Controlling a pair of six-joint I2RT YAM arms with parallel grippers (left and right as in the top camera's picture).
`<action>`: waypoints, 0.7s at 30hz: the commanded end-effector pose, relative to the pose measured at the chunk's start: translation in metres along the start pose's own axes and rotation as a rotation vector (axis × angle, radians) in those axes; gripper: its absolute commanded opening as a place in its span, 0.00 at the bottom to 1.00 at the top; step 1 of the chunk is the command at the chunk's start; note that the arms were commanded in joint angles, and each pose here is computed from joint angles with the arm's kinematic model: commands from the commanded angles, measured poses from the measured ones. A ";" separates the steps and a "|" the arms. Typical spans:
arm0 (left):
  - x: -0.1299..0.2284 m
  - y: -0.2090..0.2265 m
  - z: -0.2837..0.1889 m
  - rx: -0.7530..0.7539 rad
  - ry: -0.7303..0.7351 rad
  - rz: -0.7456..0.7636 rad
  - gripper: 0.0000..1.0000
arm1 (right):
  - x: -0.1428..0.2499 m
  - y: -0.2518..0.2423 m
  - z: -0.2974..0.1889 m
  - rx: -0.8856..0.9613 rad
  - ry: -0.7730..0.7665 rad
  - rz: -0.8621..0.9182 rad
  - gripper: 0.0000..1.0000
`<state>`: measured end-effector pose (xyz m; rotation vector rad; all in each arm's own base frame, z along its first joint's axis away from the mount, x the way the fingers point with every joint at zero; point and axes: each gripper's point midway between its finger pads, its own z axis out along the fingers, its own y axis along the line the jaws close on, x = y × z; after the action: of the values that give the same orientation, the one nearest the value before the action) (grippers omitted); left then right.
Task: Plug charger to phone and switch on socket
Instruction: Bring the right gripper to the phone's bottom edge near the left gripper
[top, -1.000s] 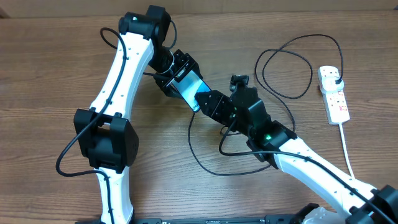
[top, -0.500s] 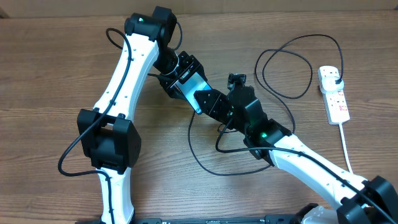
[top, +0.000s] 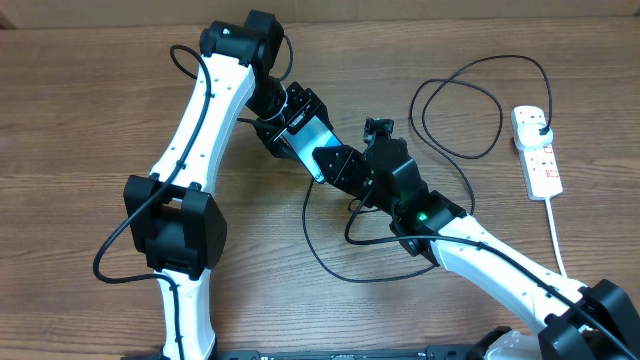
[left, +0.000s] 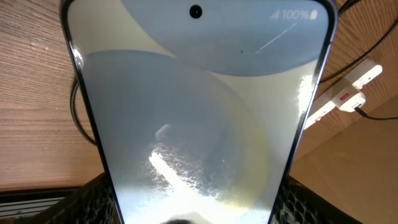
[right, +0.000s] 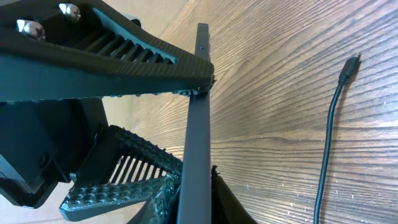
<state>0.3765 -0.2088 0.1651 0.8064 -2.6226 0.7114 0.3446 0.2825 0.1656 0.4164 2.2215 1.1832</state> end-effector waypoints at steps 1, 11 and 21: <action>0.007 -0.010 -0.003 0.029 0.014 0.014 0.27 | -0.005 0.012 0.000 -0.024 -0.015 -0.007 0.14; 0.008 -0.011 -0.003 0.038 0.025 0.013 0.45 | -0.005 0.013 0.000 -0.027 -0.016 0.038 0.04; 0.008 -0.012 -0.004 0.047 0.029 0.061 0.88 | -0.006 0.013 0.000 -0.028 -0.017 0.071 0.04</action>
<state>0.3770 -0.2096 0.1656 0.8022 -2.6228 0.7194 0.3444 0.2828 0.1658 0.4859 2.2232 1.2168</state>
